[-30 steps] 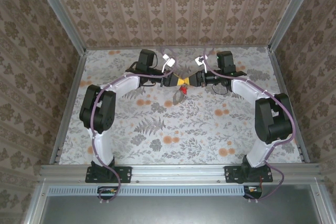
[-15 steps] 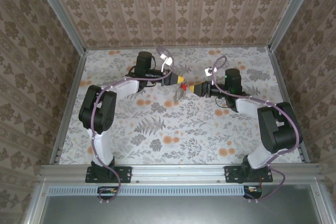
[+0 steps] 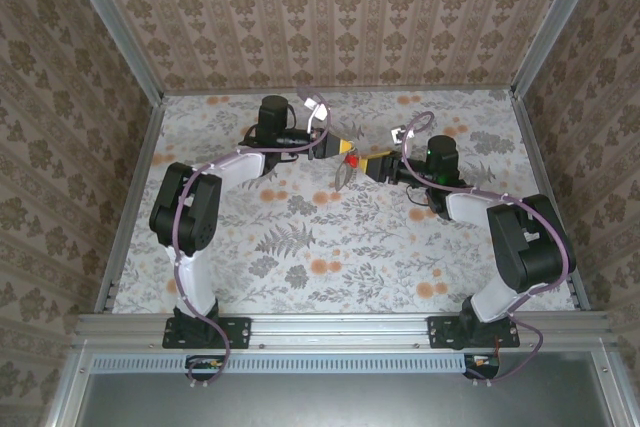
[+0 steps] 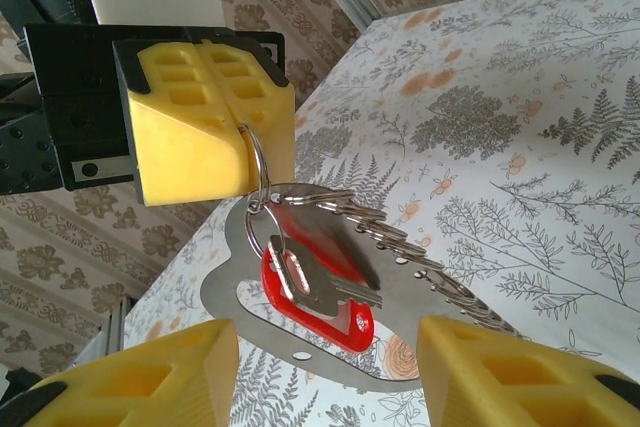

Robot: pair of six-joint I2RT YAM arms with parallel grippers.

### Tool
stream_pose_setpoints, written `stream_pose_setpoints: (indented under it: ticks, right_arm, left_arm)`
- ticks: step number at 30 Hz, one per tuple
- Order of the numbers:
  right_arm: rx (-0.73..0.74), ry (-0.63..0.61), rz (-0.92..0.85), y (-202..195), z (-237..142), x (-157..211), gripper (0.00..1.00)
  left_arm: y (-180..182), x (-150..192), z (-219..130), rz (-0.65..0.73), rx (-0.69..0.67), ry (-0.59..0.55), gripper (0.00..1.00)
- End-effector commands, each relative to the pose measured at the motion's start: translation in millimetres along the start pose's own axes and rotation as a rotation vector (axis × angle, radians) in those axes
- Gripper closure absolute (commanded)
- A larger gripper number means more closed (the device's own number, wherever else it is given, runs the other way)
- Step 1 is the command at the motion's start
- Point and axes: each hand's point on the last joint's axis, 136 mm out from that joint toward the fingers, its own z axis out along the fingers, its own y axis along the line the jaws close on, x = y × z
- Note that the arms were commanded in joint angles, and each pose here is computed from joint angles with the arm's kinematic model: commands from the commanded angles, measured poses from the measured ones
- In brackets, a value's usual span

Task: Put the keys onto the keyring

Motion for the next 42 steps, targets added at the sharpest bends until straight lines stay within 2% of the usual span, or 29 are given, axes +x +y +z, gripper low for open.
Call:
stream_pose_setpoints:
  ticks: [1,7,9,10,15,18,25,36,41,42]
  right_arm:
    - [-0.026,-0.04,-0.062,11,6,-19,0.48]
    - [-0.047,-0.023,-0.07,18,16,-18,0.49]
    - [-0.054,-0.013,-0.073,20,20,-17,0.52]
    - [-0.059,-0.009,-0.075,21,22,-17,0.56]
    - [-0.063,0.032,-0.071,22,22,-7,0.89]
    - [-0.045,0.055,-0.074,21,17,4,1.0]
    - [-0.045,0.091,-0.063,21,16,14,1.0]
    - [-0.112,0.098,-0.053,34,41,5,1.0]
    - [-0.082,0.095,-0.041,26,39,6,1.0]
    - [-0.078,0.094,-0.037,24,38,7,0.96]
  left_arm:
    - [-19,-13,-1,0.061,0.033,-0.016,1.0]
    - [-20,-14,-1,0.06,0.036,-0.017,1.0]
    - [-21,-14,-1,0.061,0.037,-0.017,1.0]
    - [-21,-14,-1,0.06,0.038,-0.018,1.0]
    - [-19,-17,-4,0.06,0.026,-0.033,1.0]
    - [-17,-19,-6,0.059,0.016,-0.044,1.0]
    - [-18,-21,-7,0.065,0.018,-0.058,1.0]
    - [-18,-20,-7,0.061,0.023,-0.075,1.0]
    - [-18,-21,-8,0.058,0.02,-0.08,1.0]
    - [-17,-21,-8,0.056,0.018,-0.083,1.0]
